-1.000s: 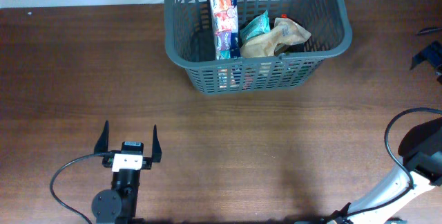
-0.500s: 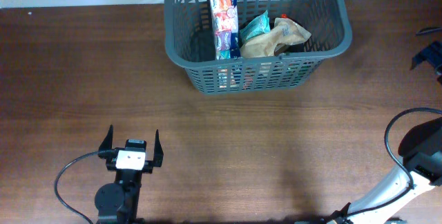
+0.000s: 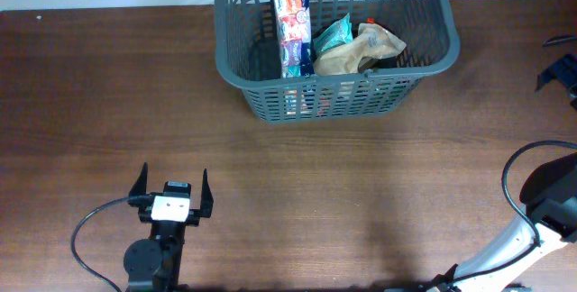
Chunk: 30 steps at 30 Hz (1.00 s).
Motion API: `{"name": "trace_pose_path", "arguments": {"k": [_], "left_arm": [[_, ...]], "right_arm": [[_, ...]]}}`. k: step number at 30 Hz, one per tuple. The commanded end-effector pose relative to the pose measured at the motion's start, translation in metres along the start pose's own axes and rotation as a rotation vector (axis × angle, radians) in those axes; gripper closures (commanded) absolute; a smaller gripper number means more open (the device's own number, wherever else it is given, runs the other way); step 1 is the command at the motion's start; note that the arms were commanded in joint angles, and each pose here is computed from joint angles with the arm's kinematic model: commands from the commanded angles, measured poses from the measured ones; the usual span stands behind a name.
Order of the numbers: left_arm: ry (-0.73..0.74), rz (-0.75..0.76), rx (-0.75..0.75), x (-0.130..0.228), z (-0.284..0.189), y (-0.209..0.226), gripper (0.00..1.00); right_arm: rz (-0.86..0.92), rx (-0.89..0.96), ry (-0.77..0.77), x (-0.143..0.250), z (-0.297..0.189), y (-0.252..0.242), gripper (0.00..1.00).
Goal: Pack container
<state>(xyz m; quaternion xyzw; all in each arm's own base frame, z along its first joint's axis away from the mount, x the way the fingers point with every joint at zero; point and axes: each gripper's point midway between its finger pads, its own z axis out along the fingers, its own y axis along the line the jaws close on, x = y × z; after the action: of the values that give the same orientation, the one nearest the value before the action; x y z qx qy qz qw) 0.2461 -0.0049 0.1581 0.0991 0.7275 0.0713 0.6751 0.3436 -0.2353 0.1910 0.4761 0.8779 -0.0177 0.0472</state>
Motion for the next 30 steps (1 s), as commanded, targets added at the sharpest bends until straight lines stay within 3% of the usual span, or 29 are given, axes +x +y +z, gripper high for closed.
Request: {"name": "trace_pose_path", "arguments": {"k": [1, 25, 30], "left_arm": [[0.002, 0.001, -0.01, 0.002, 0.0, 0.002, 0.01], [0.002, 0.001, -0.01, 0.002, 0.0, 0.002, 0.01], [0.001, 0.001, -0.01, 0.002, 0.0, 0.002, 0.01]], "right_arm": [[-0.006, 0.014, 0.001, 0.0, 0.002, -0.002, 0.01], [-0.012, 0.013, 0.0, 0.001, 0.001, 0.0, 0.01], [-0.047, 0.022, -0.133, -0.009, -0.021, 0.011, 0.01]]}}
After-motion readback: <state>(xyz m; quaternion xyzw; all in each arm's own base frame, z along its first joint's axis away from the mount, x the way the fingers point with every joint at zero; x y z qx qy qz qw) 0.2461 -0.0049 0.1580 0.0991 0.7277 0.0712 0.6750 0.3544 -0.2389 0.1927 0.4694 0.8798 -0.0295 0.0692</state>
